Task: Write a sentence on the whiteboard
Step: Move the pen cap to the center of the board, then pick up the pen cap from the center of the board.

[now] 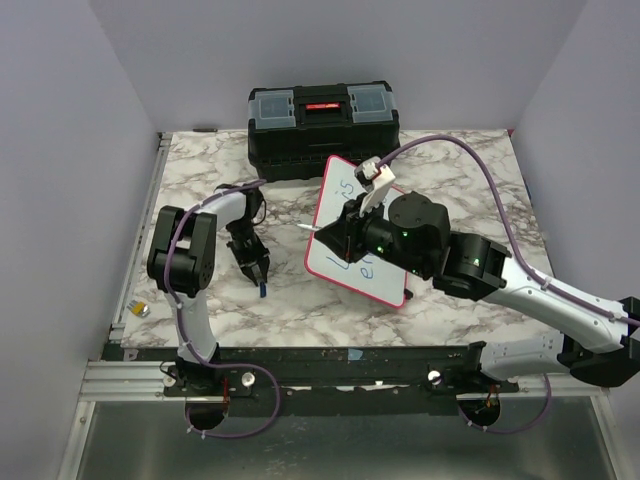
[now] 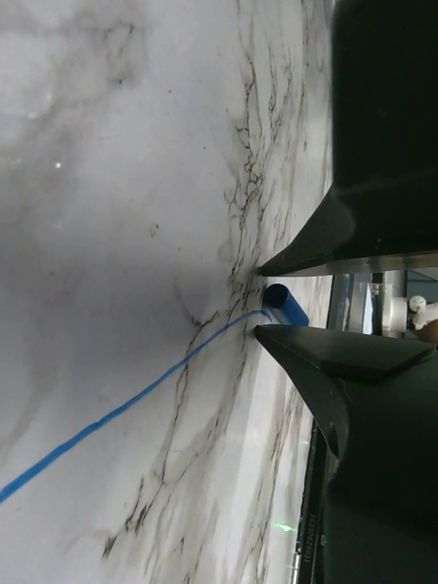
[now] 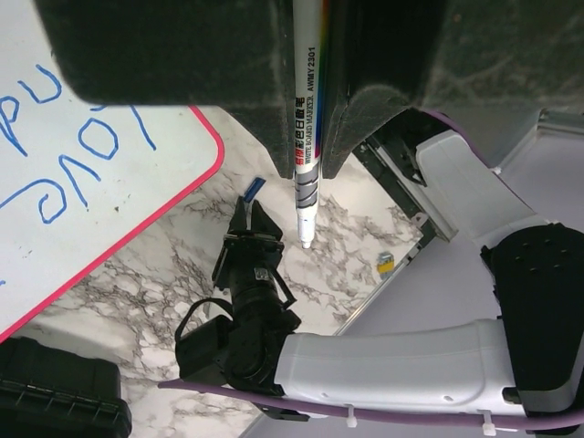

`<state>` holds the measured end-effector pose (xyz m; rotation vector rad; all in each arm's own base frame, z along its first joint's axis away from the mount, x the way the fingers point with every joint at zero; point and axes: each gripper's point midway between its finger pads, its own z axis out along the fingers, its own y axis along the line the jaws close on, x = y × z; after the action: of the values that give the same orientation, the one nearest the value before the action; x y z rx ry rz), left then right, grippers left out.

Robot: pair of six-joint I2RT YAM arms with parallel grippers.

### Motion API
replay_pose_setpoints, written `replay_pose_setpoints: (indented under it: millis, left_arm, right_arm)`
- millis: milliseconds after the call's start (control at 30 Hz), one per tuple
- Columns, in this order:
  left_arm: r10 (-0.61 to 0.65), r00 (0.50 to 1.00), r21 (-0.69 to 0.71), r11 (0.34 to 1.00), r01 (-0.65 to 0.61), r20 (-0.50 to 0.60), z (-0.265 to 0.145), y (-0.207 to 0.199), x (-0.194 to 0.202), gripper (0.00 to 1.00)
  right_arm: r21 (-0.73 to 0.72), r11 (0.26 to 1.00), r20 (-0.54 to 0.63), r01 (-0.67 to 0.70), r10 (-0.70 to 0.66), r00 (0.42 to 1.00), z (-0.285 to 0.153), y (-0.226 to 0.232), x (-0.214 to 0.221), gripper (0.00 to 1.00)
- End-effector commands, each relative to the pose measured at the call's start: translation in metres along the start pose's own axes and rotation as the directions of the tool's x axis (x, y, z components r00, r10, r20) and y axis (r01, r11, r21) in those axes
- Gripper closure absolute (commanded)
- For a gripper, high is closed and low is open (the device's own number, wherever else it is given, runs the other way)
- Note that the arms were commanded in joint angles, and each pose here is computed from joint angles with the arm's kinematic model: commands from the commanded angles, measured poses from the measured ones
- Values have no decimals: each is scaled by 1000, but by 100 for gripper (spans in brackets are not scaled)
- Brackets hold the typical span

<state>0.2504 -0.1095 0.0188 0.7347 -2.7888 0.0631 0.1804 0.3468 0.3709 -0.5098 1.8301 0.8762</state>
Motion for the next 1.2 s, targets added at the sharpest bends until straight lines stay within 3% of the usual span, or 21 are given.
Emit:
replay_pose_setpoints:
  millis: [0, 133, 400, 667, 833, 1033, 1167]
  left_arm:
    - [25, 997, 24, 999, -27, 71, -5, -3, -1, 68]
    - [28, 997, 41, 999, -32, 76, -2, -2, 5, 60]
    - [37, 994, 54, 998, -42, 100, 5, 2, 19, 59]
    - [53, 994, 40, 998, -57, 101, 7, -4, 25, 73]
    - [46, 992, 55, 997, -53, 121, 7, -7, 25, 100]
    - [95, 967, 114, 986, -125, 236, -7, -19, 21, 100]
    - [198, 898, 142, 952, -272, 393, -40, -23, 15, 100]
  right_arm:
    - [13, 1000, 1, -17, 17, 1000, -4, -3, 3, 99]
    - [13, 1000, 0, -23, 23, 1000, -3, -2, 2, 99]
    - [22, 999, -9, -42, 42, 999, 1, -4, 9, 99]
    - [24, 998, -18, -61, 62, 998, 6, -4, 17, 99]
    - [33, 998, -18, -57, 57, 998, 6, -7, 18, 99]
    - [66, 997, -33, -41, 44, 999, 7, -13, 23, 99]
    - [92, 996, -44, -10, 15, 999, 9, -18, 22, 99]
